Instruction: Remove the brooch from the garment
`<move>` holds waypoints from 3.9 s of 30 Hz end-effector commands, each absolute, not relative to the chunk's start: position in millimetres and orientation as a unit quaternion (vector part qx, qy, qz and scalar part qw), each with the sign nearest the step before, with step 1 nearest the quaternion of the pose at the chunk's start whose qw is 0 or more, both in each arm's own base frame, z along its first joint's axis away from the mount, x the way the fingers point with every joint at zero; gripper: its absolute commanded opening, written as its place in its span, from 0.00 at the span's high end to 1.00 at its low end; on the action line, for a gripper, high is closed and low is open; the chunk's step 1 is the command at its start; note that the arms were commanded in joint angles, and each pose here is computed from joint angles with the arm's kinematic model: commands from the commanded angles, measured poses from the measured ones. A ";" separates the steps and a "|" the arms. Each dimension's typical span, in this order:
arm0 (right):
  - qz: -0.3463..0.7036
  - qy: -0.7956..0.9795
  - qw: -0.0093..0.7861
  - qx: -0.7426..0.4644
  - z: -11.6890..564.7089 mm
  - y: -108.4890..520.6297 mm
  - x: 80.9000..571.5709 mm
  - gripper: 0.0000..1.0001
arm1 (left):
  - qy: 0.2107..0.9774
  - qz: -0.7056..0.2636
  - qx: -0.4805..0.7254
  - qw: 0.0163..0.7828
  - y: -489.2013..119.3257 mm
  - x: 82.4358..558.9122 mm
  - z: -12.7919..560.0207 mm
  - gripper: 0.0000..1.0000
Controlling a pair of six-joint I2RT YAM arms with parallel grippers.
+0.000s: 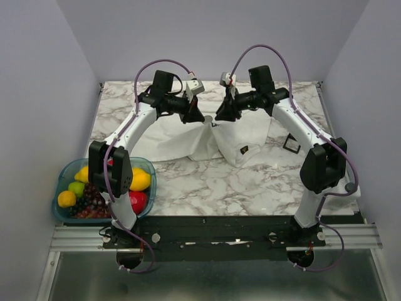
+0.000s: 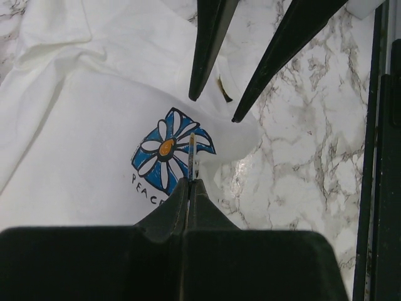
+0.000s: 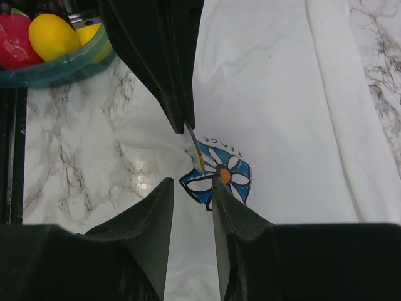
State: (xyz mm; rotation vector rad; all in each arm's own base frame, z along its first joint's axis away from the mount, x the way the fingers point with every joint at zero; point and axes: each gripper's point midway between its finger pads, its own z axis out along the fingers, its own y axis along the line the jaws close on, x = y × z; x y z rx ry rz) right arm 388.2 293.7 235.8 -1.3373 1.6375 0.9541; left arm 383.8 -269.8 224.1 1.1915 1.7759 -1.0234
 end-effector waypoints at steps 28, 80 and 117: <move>0.389 0.635 0.405 -0.531 233.1 316.9 394.3 0.77 | 0.662 -0.458 0.442 0.396 -277.0 386.4 258.6 1.00; 0.428 0.752 0.357 -0.352 211.8 322.7 413.3 0.76 | 0.652 -0.486 0.436 0.385 -289.6 380.3 258.3 1.00; 0.456 0.659 0.368 -0.472 234.6 304.1 374.9 0.59 | 0.650 -0.470 0.453 0.388 -280.4 374.5 258.8 1.00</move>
